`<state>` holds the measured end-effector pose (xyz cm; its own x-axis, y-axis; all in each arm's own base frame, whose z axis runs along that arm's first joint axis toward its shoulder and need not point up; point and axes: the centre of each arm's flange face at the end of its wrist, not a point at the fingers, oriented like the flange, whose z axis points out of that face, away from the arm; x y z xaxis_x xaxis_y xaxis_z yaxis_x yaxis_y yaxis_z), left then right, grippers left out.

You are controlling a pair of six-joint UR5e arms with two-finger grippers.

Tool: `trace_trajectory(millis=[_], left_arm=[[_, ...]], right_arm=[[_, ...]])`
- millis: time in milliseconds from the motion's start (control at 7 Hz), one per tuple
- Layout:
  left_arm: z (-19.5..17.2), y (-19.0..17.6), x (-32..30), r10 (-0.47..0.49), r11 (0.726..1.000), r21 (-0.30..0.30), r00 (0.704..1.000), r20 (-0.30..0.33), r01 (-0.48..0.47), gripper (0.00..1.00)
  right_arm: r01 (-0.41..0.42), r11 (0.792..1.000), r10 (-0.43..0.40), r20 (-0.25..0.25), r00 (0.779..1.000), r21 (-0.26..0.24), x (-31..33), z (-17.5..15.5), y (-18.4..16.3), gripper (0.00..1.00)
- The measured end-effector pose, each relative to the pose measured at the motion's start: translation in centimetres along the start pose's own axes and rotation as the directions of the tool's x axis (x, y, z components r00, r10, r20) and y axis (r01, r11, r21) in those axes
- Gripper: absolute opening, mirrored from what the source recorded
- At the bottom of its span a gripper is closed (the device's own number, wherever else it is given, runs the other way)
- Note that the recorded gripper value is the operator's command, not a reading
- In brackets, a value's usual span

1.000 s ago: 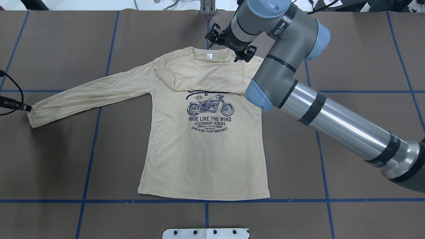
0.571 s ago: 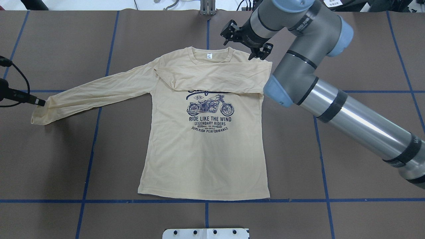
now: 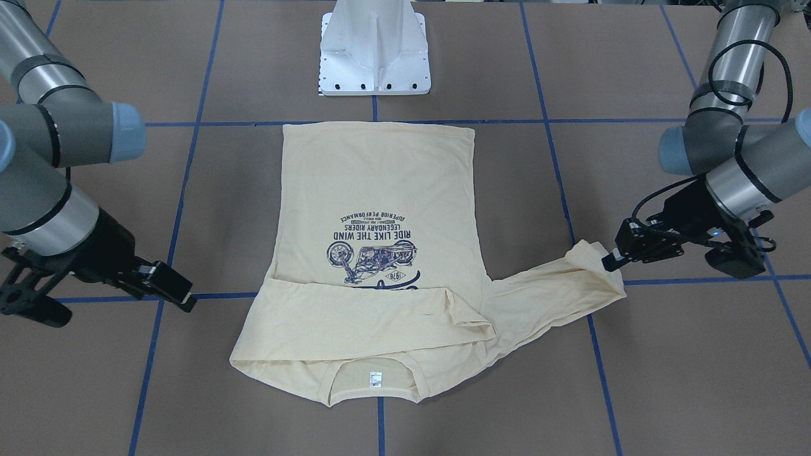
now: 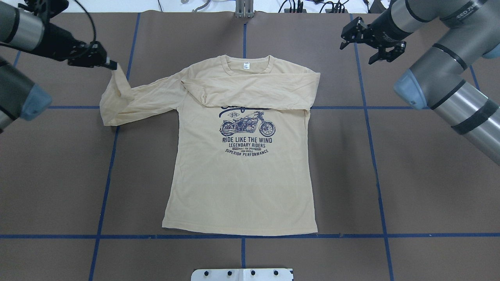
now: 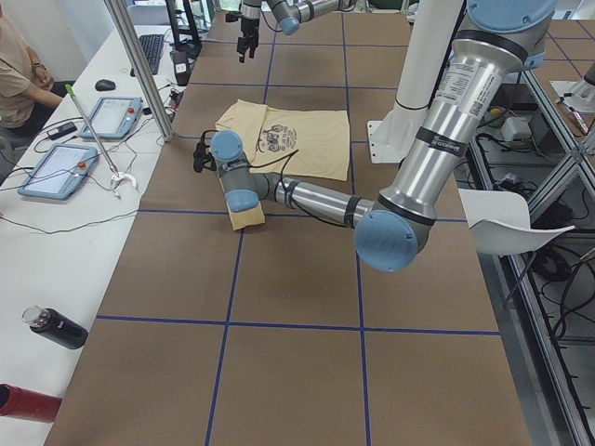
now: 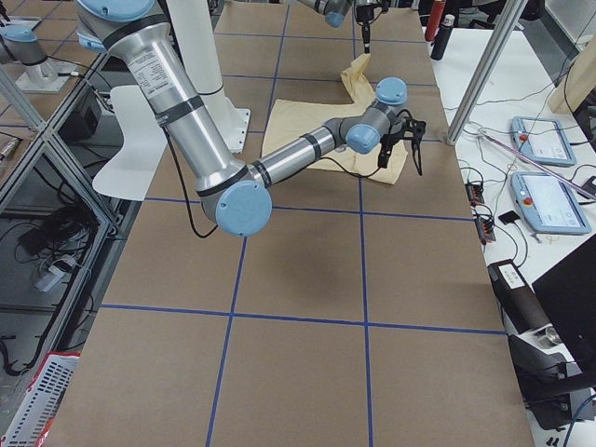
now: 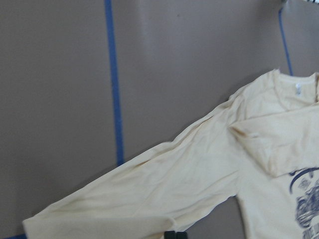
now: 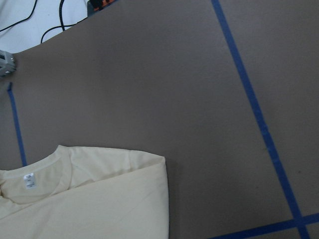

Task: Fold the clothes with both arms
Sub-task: 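Lift the cuff with the left gripper and fold it across toward the collar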

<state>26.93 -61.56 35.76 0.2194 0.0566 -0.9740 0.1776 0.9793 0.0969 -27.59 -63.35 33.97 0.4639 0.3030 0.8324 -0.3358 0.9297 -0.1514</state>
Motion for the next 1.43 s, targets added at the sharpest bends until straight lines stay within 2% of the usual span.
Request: trace_trajectory(millis=[286, 714, 1143, 1429], left_arm=[[5.4, 0.0, 13.0, -0.046, 0.998, 0.042, 0.997, -0.066, 0.049, 0.0], [11.0, 3.7, 27.7, -0.071, 0.994, 0.076, 0.988, -0.136, 0.082, 0.0], [16.4, 5.3, 34.7, -0.089, 0.989, 0.104, 0.987, -0.134, 0.103, 0.0], [17.4, 6.0, 35.5, -0.089, 0.987, 0.125, 0.987, -0.132, 0.105, 0.0]], right_arm=[[0.011, 1.0, -0.011, -0.027, 1.0, 0.003, 3.0, 0.1, -0.9, 0.99], [0.002, 1.0, -0.002, -0.042, 0.999, 0.008, 4.3, 0.3, -1.4, 0.99], [-0.007, 1.0, 0.007, -0.053, 0.999, 0.007, 4.6, 0.8, -1.8, 0.99], [-0.01, 1.0, 0.01, -0.059, 0.998, 0.004, 4.6, 1.2, -1.9, 0.99]])
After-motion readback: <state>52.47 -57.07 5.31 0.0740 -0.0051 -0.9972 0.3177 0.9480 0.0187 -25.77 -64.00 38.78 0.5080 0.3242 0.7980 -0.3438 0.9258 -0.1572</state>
